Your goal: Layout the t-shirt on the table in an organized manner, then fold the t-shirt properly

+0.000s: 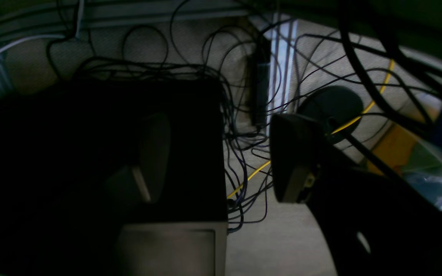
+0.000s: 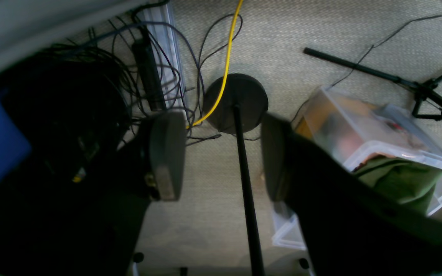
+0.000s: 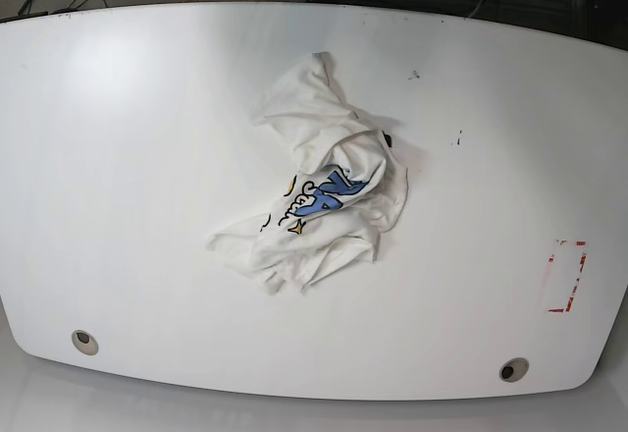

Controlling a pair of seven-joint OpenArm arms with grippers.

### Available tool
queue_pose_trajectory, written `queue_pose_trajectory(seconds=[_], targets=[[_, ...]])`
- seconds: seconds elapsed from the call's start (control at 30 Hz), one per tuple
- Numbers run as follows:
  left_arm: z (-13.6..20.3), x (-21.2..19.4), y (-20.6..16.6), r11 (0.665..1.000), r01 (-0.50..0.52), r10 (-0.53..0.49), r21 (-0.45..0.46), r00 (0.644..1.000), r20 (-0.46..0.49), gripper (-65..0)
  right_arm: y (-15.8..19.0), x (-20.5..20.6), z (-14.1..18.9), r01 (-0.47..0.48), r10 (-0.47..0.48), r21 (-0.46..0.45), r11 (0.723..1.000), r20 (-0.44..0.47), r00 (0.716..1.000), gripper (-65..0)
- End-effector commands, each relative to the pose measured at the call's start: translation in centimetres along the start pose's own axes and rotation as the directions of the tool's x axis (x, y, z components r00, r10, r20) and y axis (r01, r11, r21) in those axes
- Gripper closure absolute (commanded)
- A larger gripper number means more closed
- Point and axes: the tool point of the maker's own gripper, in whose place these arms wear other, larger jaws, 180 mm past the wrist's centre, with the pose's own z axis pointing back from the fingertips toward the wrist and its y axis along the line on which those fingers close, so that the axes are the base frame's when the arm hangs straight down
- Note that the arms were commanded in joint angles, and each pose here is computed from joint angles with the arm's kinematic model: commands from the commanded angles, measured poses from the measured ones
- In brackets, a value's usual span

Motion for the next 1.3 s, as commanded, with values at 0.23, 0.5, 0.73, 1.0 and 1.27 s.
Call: queue_pose_trajectory(seconds=[0.23,0.5,0.73,1.0,1.27], targets=[[0.9,-0.4,1.5,1.0,0.005,-0.008,0.031,0.996,0.093,-38.4,-0.9,-0.7,1.6,-0.012,0.015,-0.031,0.999,0.08,0.997,-30.9],[2.6,-0.7,3.9,0.995,0.045,-0.062,0.094,0.981,0.183,-38.4,-1.8,-1.1,3.7,-0.021,0.03,-0.063,0.998,0.14,0.99,-30.9],[4.7,-1.1,5.4,0.987,0.077,-0.11,0.143,0.965,0.237,-38.4,-0.7,-2.1,5.5,-0.077,0.085,-0.053,0.996,0.171,0.982,-30.9],[7.5,-1.3,6.9,0.983,0.034,-0.089,0.181,0.948,0.306,-38.4,-0.2,-3.2,8.2,-0.097,0.107,-0.06,0.993,0.206,0.973,-30.9],[9.7,-0.8,7.2,0.991,-0.044,-0.005,0.124,0.928,0.374,-38.4,0.4,-3.4,10.8,-0.104,0.116,-0.061,0.993,0.248,0.962,-30.7]])
